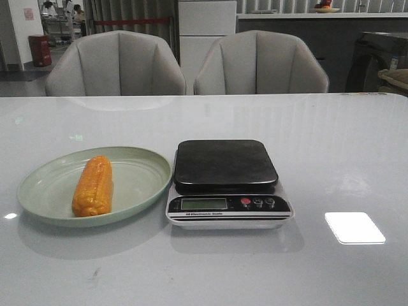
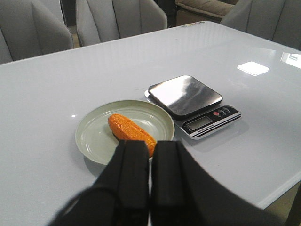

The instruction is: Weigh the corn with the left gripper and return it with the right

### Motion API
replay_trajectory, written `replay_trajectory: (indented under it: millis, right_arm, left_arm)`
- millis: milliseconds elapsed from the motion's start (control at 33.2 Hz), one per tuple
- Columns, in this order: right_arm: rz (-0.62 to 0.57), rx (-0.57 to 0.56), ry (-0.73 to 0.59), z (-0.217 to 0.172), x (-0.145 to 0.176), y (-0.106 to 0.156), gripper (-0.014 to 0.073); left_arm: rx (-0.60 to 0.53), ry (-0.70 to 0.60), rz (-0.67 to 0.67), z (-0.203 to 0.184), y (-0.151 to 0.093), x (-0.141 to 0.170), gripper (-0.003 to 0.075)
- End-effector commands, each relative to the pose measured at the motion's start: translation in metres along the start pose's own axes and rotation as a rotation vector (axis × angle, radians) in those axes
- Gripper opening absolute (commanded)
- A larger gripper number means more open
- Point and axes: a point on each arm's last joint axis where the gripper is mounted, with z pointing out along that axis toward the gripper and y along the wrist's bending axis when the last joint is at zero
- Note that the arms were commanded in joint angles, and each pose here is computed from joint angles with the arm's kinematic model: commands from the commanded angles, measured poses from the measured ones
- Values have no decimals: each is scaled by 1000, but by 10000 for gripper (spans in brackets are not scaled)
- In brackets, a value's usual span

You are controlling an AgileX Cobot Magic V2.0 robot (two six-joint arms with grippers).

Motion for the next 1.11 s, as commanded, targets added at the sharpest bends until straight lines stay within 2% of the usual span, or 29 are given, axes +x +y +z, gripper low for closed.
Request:
replay_trajectory:
  millis: [0, 241, 451, 632, 782, 842, 902, 1023, 1083]
  right_arm:
    - [-11, 23, -229, -29, 3, 0, 563]
    - [-18, 38, -463, -72, 59, 4, 563]
    - [-19, 55, -616, -73, 111, 4, 563]
    - [-15, 77, -735, -62, 128, 2, 563]
    - [-14, 79, -723, -55, 134, 1, 558]
    - [-14, 79, -721, -54, 134, 1, 510]
    - [-14, 79, -721, -54, 134, 1, 416]
    - [-14, 77, -702, -53, 136, 1, 130]
    - [-13, 76, -699, -53, 136, 1, 150]
  left_arm:
    - [6, -124, -2, -9, 0, -13, 122]
    - [6, -124, -2, -9, 0, -13, 122]
    - [6, -124, -2, -9, 0, -13, 122]
    - [6, -124, -2, -9, 0, -13, 122]
    - [6, -124, -2, -9, 0, -13, 122]
    - [6, -124, -2, -9, 0, -13, 122]
    - [6, -124, -2, -9, 0, -13, 122]
    - [6, -124, -2, -9, 0, -13, 122]
    - [6, -124, -2, -9, 0, -13, 122]
